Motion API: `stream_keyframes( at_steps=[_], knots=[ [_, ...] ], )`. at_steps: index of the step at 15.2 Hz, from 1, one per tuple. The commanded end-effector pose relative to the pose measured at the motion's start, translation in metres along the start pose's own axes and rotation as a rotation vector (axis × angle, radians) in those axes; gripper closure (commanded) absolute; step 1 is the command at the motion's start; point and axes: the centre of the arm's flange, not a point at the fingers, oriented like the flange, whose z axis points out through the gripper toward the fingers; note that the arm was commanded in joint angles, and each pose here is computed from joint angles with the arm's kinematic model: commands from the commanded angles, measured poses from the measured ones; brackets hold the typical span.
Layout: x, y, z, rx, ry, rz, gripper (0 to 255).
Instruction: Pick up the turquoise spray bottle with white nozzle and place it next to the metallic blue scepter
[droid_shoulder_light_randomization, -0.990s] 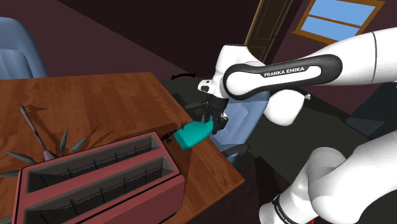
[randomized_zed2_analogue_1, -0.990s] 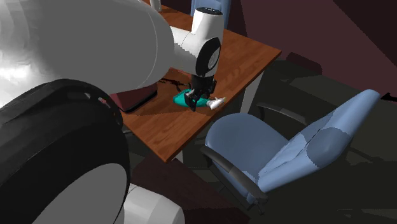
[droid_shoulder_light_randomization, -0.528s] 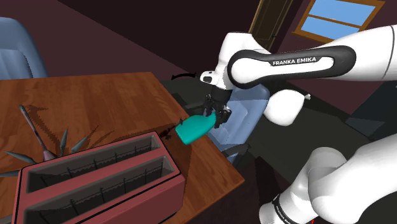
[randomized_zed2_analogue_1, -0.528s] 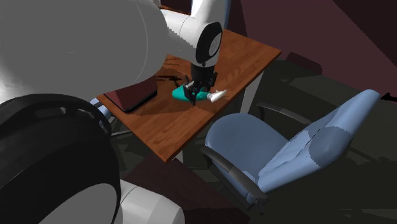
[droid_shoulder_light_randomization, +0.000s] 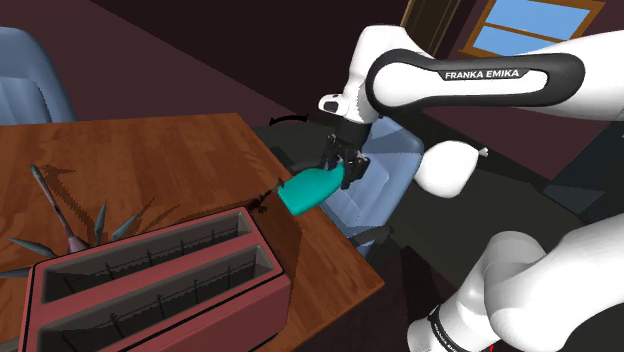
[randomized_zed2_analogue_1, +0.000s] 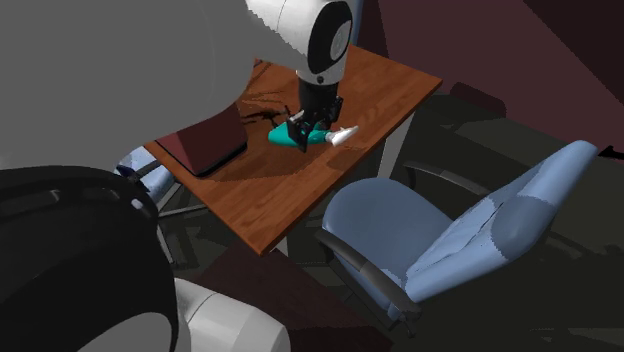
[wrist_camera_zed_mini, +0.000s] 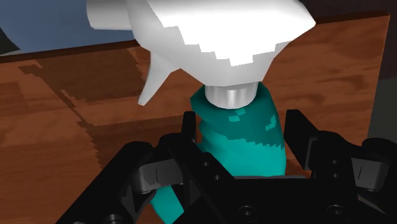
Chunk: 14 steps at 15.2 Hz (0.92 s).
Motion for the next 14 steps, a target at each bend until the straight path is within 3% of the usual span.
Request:
stream_keyframes(
  at_steps=[1, 14],
  knots=[
    [0.000, 0.000, -0.010, 0.000, 0.000, 0.000, 255],
    [0.134, 0.106, -0.015, 0.000, 0.000, 0.000, 255]
  ],
)
